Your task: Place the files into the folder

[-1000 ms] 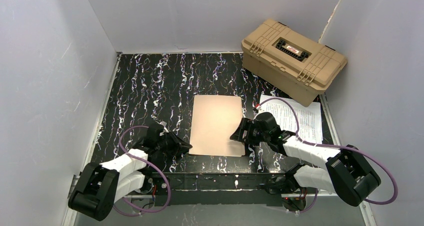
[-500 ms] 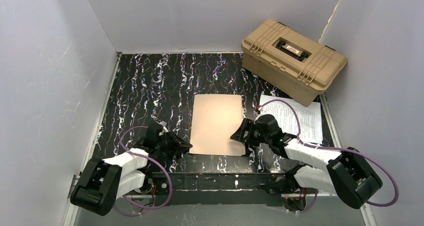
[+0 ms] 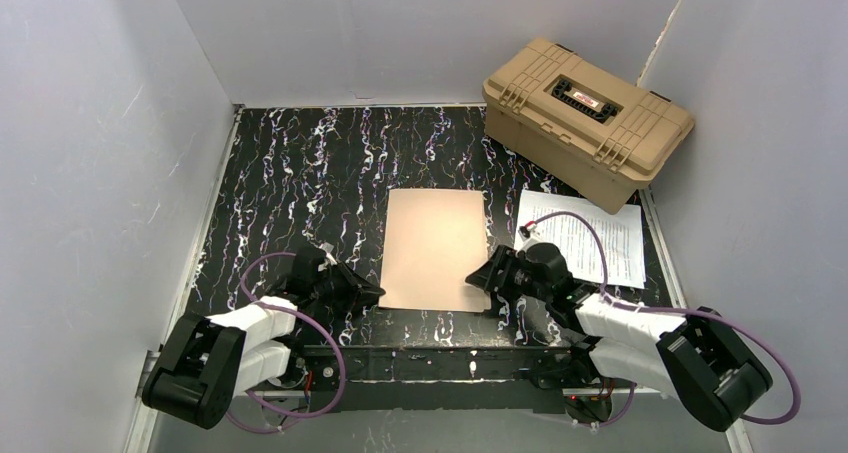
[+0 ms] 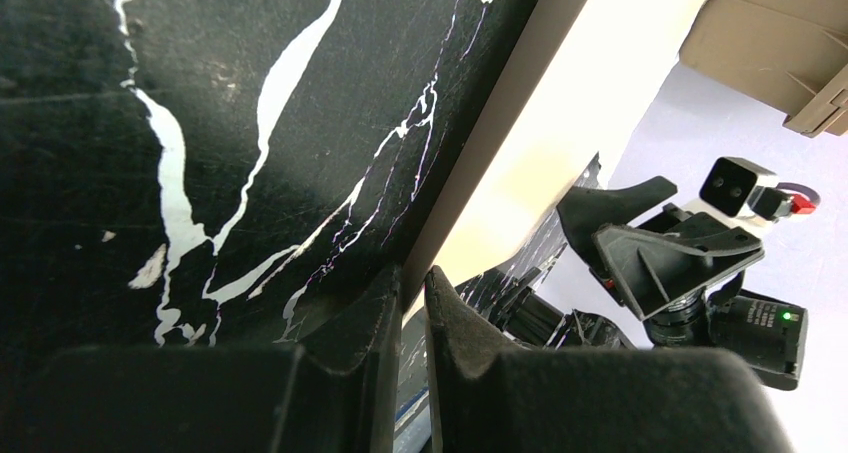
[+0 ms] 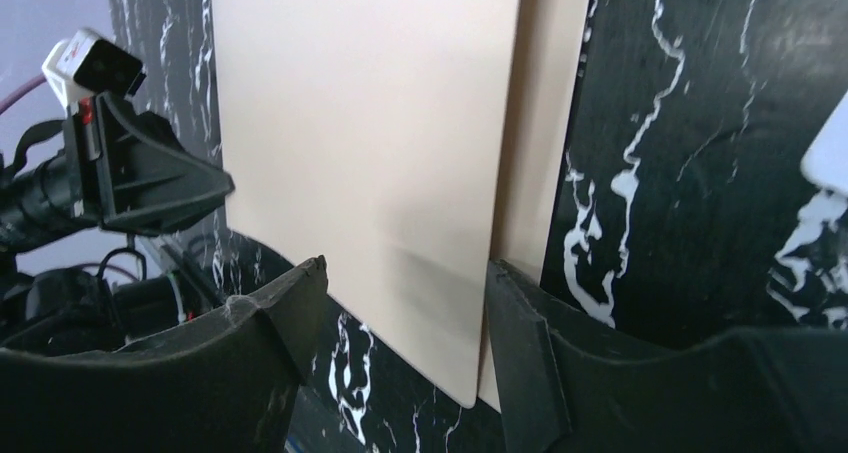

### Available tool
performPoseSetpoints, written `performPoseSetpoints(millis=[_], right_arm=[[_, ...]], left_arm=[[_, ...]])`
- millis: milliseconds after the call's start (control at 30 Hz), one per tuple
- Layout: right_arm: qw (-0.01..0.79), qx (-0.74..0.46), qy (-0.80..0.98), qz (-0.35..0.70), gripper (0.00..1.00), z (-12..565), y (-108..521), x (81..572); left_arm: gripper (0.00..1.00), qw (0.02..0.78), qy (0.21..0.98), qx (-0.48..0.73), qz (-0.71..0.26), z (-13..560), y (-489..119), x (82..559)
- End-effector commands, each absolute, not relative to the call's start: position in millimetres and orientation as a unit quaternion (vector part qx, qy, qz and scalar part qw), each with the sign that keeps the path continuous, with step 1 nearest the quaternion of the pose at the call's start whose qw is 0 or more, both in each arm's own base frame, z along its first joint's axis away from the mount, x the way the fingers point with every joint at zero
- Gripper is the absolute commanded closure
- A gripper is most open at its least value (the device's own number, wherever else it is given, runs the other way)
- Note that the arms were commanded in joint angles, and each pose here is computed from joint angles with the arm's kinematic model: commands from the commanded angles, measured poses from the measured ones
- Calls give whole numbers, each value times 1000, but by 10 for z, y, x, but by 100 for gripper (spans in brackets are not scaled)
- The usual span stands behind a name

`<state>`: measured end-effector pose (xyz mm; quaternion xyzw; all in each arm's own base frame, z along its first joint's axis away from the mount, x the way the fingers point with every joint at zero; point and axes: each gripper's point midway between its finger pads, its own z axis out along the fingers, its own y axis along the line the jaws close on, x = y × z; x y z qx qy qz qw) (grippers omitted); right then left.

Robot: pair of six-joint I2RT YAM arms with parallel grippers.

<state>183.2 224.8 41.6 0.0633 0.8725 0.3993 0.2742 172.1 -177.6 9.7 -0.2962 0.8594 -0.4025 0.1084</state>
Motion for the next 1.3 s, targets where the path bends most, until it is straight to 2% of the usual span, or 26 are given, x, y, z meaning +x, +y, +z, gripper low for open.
performPoseSetpoints(millis=[0, 267, 833, 1067, 1200, 1267], right_arm=[[254, 63, 854, 449, 32, 484, 2317, 1638], [278, 79, 823, 488, 36, 622, 2304, 1623], [299, 66, 781, 544, 53, 947, 2486, 1741], [300, 53, 774, 555, 75, 1043, 2550, 1769], [309, 43, 773, 552, 99, 1117, 2562, 1795], [315, 35, 772, 551, 99, 1184, 2577, 1815]], left_arm=[[100, 50, 906, -363, -213, -654, -1210, 1111], [100, 48, 906, -363, -212, -658, -1210, 1103], [100, 46, 909, -348, -226, -622, -1261, 1126], [100, 51, 909, -338, -236, -588, -1286, 1150], [100, 56, 910, -330, -245, -549, -1307, 1176], [100, 62, 912, -321, -246, -514, -1311, 1203]])
